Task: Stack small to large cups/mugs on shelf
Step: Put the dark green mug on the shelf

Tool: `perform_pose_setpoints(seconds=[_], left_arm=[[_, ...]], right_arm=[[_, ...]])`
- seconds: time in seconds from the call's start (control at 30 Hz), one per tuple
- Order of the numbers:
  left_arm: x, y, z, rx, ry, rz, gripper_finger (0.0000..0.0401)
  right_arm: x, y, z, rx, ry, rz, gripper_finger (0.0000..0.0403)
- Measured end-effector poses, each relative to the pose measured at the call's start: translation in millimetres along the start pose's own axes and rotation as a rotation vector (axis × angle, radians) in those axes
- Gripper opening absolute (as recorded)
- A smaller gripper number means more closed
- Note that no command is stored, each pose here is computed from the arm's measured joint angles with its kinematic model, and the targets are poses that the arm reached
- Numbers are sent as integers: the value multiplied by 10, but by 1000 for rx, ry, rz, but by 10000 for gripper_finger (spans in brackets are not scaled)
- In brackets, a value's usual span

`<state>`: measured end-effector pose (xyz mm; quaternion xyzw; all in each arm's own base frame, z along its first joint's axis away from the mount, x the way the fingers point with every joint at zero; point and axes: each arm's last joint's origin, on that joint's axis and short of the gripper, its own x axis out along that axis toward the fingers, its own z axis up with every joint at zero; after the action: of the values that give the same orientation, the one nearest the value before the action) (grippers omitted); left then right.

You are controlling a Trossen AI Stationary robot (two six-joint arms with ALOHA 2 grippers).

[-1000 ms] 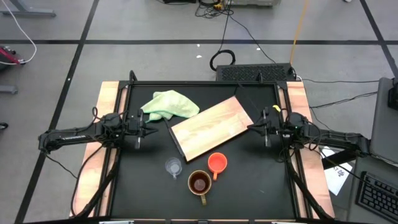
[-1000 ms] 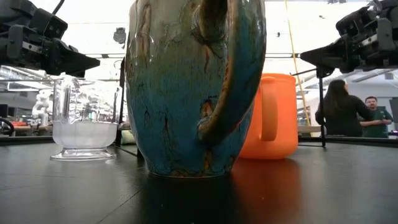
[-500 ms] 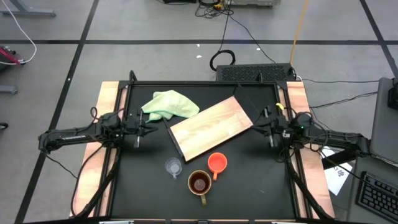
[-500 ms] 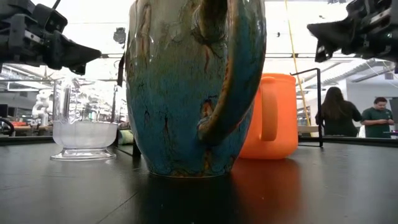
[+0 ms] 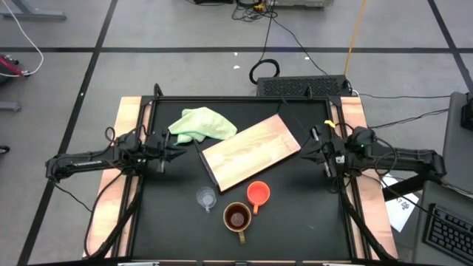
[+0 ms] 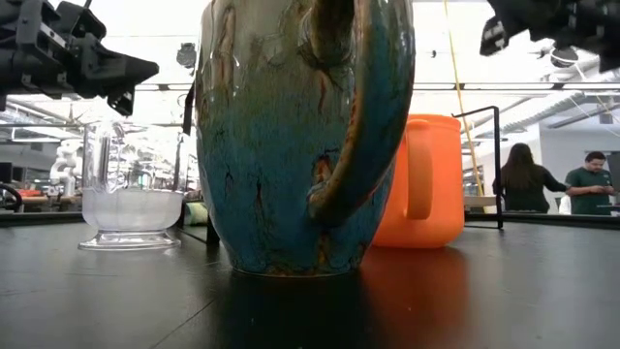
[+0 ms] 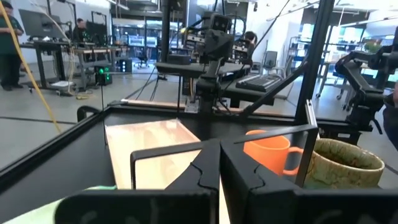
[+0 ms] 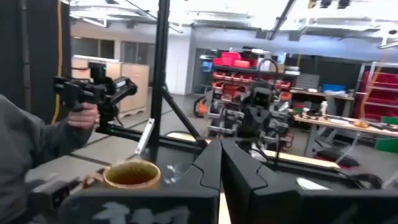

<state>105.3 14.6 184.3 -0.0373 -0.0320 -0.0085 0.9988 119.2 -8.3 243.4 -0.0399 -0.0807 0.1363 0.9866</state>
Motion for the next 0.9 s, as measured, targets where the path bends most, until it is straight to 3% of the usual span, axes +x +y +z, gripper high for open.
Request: perform_pose_setpoints(seconds=[0.47, 0.57, 0.7, 0.9], left_arm=[[0, -2, 26, 8, -26, -3, 12], [0, -2, 26, 9, -26, -3, 12], [0, -2, 25, 9, -26, -2, 12], [0, -2, 25, 9, -26, -3, 12]], right_arm=[[680, 23, 337, 40, 153, 184, 1], [864, 47, 406, 23, 218, 181, 10], [1121, 66, 469, 24, 333, 156, 49], [1514, 79, 531, 110, 409, 148, 150]])
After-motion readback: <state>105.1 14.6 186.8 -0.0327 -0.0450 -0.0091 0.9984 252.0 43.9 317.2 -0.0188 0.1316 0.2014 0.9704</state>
